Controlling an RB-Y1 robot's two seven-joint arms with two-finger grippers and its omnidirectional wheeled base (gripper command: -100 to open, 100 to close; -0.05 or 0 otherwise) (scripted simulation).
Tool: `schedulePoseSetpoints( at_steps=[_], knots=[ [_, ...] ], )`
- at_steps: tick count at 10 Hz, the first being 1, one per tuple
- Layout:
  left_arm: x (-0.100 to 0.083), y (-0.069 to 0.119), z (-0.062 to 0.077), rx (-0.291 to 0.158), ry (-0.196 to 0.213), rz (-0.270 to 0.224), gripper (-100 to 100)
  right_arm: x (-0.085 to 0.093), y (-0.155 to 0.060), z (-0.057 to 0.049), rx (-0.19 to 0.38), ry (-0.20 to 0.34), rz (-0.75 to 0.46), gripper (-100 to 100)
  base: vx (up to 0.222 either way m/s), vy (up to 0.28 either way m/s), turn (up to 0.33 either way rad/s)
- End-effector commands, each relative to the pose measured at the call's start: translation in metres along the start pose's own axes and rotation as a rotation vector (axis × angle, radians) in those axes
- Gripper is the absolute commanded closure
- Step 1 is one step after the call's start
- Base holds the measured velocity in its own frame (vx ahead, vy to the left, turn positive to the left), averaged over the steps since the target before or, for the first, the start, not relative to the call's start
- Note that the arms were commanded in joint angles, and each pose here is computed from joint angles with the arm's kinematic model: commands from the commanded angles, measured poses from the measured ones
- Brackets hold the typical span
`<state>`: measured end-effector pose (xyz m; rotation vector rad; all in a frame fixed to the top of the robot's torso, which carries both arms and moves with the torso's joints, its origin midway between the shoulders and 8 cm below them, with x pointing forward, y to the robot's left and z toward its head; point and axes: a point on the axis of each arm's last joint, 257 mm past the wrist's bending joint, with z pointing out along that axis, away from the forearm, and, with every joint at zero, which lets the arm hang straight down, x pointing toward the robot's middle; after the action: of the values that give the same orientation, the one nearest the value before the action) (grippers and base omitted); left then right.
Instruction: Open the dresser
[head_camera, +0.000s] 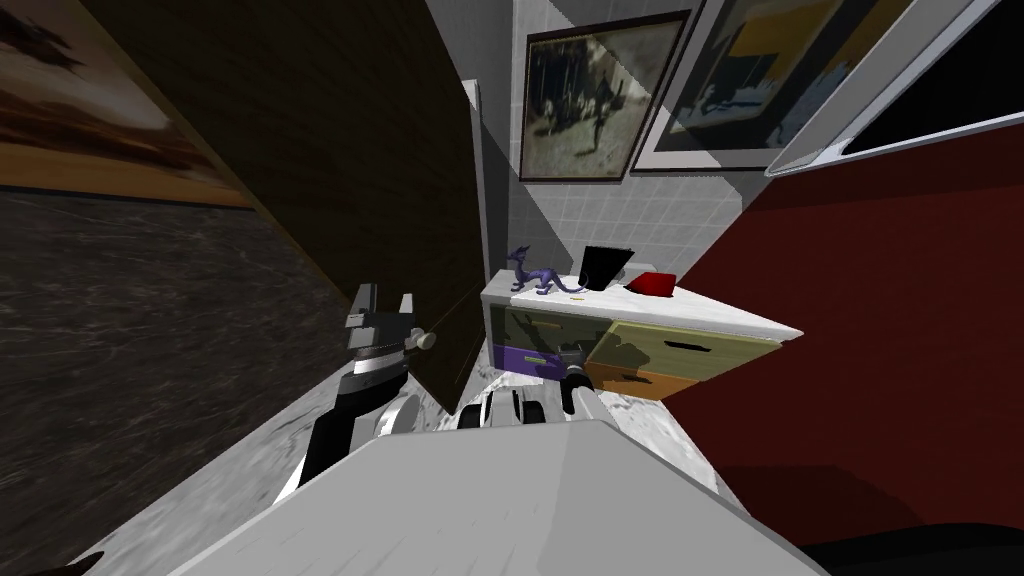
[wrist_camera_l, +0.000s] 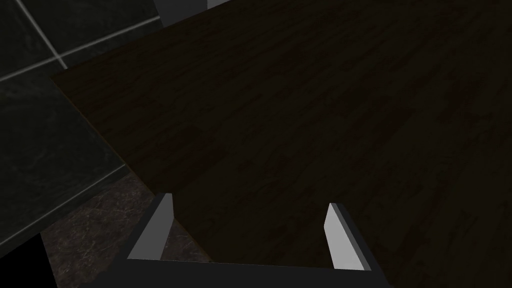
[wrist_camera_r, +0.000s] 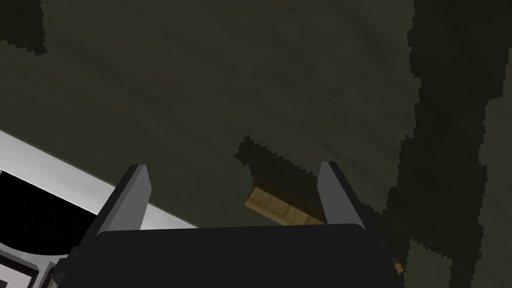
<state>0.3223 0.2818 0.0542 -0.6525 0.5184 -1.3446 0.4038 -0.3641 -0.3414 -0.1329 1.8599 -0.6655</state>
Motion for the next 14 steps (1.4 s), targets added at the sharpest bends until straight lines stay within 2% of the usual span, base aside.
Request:
schedulePoseSetpoints(
  at_steps=[1,2,3,7,10,14],
  knots=[
    [0.0000,0.0000,0.0000,0.000,0.000,0.000,0,0.0095,-0.0031,0.0002,0.045,0.020,-0.127,-100,0.038,0.001,0.143],
    [0.0000,0.0000,0.0000,0.000,0.000,0.000,0,0.0068,-0.0041,0.0002,0.049,0.010,-0.149,-100,0.031,0.003,0.071],
    [0.0000,0.0000,0.0000,0.000,0.000,0.000,0,0.0131,-0.0042,0.0000,0.071,0.025,-0.210,-100,0.027,0.007,0.124],
    [0.0000,0.0000,0.0000,0.000,0.000,0.000,0,0.0158,-0.0050,-0.0013,0.120,0.027,-0.368,-100,0.018,0.001,0.103],
    [0.0000,0.0000,0.0000,0.000,0.000,0.000,0,0.0139,-0.0050,-0.0023,0.144,0.020,-0.449,-100,0.008,0.003,0.100],
    [0.0000,0.0000,0.0000,0.000,0.000,0.000,0,0.0103,-0.0024,-0.0053,0.201,0.008,-0.630,-100,0.001,0.006,0.138]
  ],
)
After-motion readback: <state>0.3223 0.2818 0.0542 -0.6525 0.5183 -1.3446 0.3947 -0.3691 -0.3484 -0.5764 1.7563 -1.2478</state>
